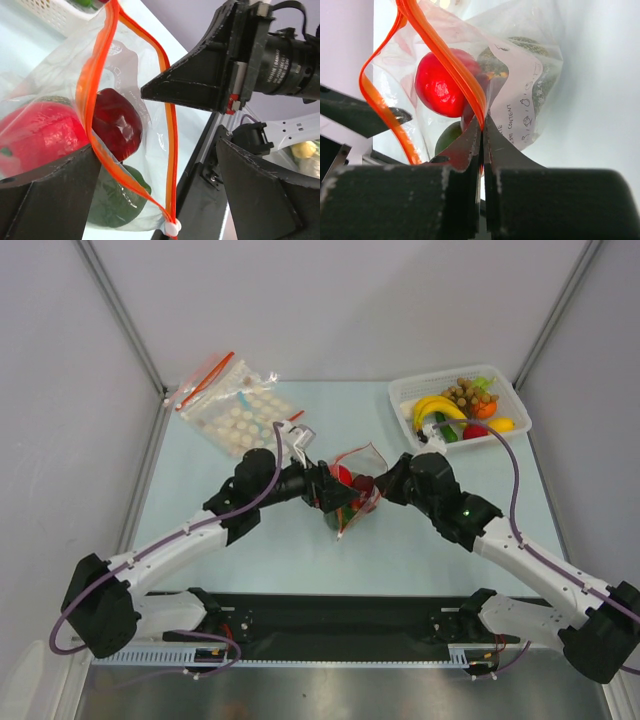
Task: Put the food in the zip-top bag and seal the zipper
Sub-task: Zip the zipper food storage bag at the center of the board.
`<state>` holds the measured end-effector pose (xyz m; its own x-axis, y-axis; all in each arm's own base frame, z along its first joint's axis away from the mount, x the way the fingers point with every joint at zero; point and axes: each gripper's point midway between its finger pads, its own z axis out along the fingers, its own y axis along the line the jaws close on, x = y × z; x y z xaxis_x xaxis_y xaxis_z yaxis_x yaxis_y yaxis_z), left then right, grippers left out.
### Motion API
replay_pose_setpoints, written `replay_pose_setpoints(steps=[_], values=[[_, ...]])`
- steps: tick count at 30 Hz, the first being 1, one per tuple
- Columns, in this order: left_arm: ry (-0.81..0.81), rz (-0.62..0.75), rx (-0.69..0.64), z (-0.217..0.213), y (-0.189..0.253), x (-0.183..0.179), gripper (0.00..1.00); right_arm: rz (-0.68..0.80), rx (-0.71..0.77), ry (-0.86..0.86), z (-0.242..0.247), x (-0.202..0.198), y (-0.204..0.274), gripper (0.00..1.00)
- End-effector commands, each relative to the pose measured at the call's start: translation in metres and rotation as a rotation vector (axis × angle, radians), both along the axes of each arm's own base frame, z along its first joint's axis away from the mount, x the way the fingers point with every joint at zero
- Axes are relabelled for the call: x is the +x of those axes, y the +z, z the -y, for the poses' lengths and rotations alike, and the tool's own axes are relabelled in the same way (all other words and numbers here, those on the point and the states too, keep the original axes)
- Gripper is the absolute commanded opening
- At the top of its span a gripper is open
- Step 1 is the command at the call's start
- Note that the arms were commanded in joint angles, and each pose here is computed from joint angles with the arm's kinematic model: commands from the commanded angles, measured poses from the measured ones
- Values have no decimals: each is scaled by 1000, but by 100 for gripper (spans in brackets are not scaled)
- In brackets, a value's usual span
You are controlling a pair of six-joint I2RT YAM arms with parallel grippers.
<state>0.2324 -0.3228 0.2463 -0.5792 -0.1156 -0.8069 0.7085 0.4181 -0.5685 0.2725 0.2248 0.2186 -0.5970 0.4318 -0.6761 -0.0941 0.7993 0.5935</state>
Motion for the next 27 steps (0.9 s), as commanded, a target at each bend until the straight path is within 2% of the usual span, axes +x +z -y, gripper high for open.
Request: replay_pose_setpoints(steps=[1,9,16,27], values=[[13,168,-36,-6,40,-1,100,44,72,-79,5,14,14,0],[127,317,57,-25,39,-9,100,32,83,-109,10,17,8,0],[191,379,172,-34,6,-21,100,21,87,-105,10,18,5,0],[175,466,207,-39,-17,-49,94,-13,92,-93,8,21,-3,0]])
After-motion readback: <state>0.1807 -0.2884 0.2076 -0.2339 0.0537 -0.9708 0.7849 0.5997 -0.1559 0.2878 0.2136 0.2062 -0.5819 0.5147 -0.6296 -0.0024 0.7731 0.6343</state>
